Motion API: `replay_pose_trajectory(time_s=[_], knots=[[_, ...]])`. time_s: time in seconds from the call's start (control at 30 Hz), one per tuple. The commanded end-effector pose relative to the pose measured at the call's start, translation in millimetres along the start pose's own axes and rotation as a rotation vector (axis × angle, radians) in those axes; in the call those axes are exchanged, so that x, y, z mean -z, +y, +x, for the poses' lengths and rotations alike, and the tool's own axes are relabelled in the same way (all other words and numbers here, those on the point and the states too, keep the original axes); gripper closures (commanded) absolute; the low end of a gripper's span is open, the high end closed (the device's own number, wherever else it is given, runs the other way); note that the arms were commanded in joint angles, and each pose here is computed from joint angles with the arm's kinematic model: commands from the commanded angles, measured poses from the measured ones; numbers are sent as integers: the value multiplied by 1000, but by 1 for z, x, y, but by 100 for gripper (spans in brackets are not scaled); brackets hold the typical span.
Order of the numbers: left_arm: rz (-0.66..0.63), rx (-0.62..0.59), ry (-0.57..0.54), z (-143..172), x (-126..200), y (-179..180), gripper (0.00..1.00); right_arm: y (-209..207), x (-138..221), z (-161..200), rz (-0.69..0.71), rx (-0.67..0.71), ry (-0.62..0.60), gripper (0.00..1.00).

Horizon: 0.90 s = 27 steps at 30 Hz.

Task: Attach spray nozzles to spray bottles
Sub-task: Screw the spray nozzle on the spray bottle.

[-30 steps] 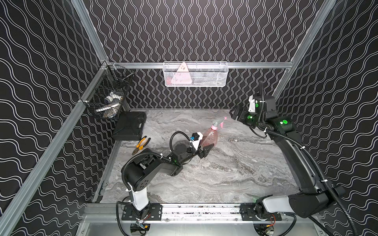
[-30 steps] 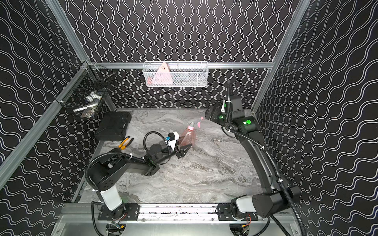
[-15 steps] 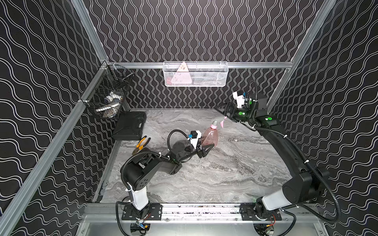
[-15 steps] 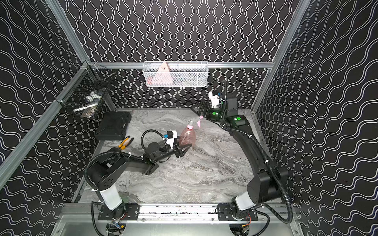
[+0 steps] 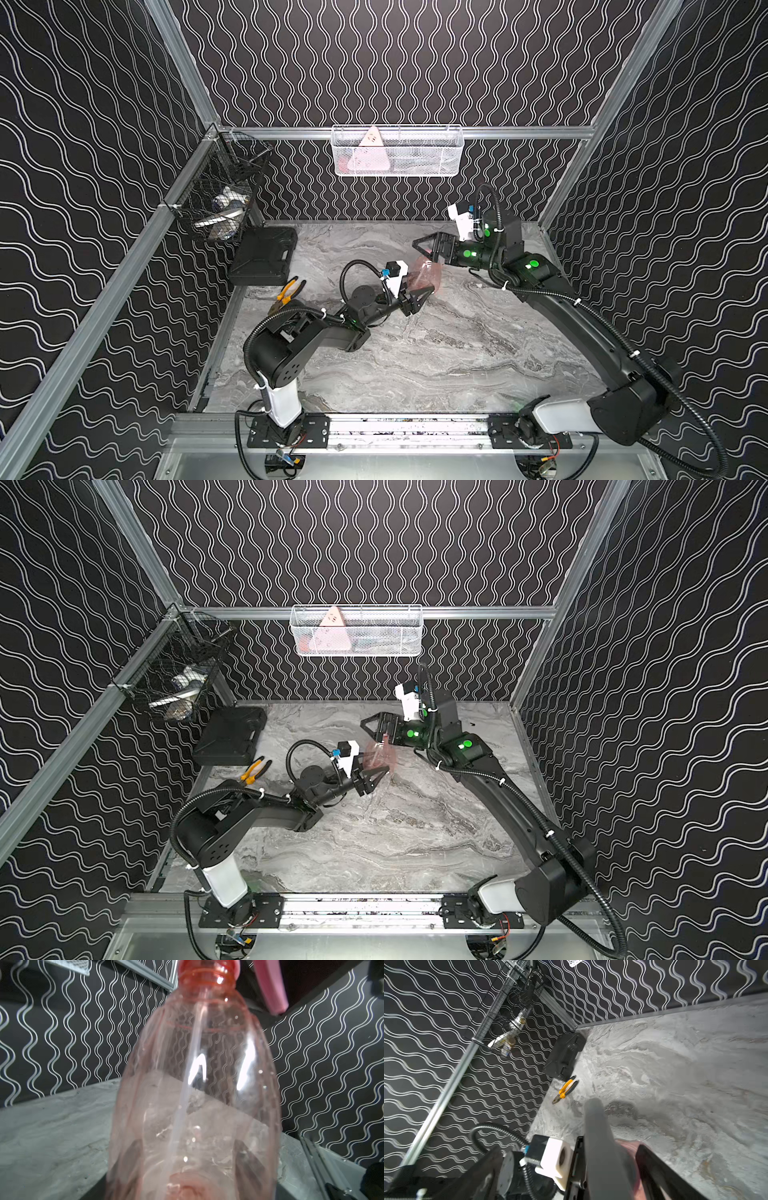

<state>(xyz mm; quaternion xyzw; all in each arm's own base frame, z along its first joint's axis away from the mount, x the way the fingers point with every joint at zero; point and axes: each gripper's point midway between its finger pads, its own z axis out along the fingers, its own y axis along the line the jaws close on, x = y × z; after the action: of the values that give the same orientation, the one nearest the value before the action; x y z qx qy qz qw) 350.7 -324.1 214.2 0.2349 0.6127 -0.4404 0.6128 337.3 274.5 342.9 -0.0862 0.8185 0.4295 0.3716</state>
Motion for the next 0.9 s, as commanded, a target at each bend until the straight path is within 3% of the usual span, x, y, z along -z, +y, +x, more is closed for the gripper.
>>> replay_pose_trajectory(time_s=[0.0, 0.27, 0.5, 0.87], knots=[[-11, -30, -2, -3, -2, 2, 63, 5, 2, 13, 31, -3, 29, 0], [-29, -37, 25, 5, -4, 7, 62, 5, 0, 33, 151, 10, 46, 0], [-36, -40, 41, 10, -3, 9, 62, -34, 17, 24, 429, -1, -9, 0], [-31, -40, 54, 16, -4, 8, 62, -27, 34, 9, 464, 64, -25, 0]])
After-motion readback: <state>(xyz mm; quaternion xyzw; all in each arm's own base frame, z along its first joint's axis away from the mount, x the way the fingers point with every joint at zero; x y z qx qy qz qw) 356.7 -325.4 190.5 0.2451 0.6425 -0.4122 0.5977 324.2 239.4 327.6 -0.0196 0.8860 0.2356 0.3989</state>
